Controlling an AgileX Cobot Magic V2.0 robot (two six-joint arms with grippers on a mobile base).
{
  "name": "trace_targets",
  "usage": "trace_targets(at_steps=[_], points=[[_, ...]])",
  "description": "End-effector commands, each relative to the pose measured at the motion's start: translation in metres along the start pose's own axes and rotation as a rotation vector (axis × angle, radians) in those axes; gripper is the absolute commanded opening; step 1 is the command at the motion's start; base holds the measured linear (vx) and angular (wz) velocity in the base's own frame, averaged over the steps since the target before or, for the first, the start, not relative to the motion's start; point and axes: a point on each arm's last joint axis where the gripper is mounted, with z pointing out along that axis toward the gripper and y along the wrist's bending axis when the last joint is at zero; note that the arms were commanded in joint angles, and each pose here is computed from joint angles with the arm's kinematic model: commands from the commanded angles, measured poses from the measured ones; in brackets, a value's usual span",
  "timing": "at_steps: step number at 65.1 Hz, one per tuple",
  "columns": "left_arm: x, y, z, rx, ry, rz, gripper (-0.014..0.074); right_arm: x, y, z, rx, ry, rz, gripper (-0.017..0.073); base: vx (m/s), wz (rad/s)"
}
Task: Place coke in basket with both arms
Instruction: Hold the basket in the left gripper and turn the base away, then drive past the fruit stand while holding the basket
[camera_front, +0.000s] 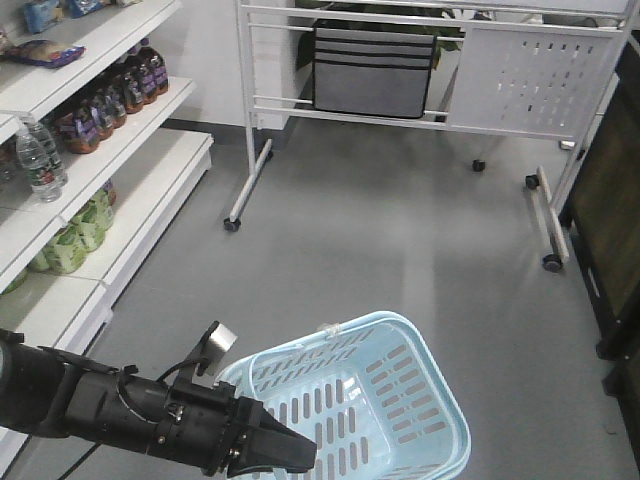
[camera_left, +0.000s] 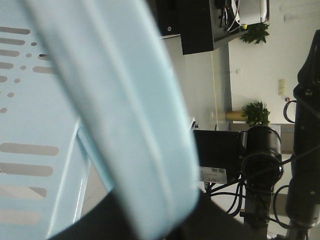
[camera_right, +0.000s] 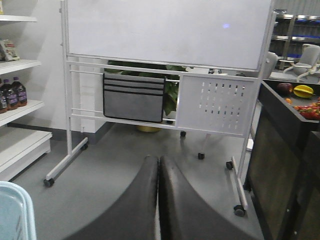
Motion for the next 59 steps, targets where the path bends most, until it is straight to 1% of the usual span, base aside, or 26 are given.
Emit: trace_targets(at_steps=[1,35,59], points=[[-0.0065,-0.0258,-0.0052,0.146,-0.054,0.038,-0.0008,-0.0037,-0.0002,-0.0012,0.006,-0.077,-0.009,-0.0009,0.01,-0.36],[-0.0065,-0.0258,-0.0052,0.146,-0.054,0.038,-0.0008,-0.0037,-0.0002,-0.0012,0.006,-0.077,-0.009,-0.0009,0.03,-0.36],[-0.0065,-0.0258,-0.0052,0.146,-0.054,0.038,-0.0008,-0.0037,-0.0002,-0.0012,0.006,-0.077,-0.009,-0.0009,0.06,-0.27]])
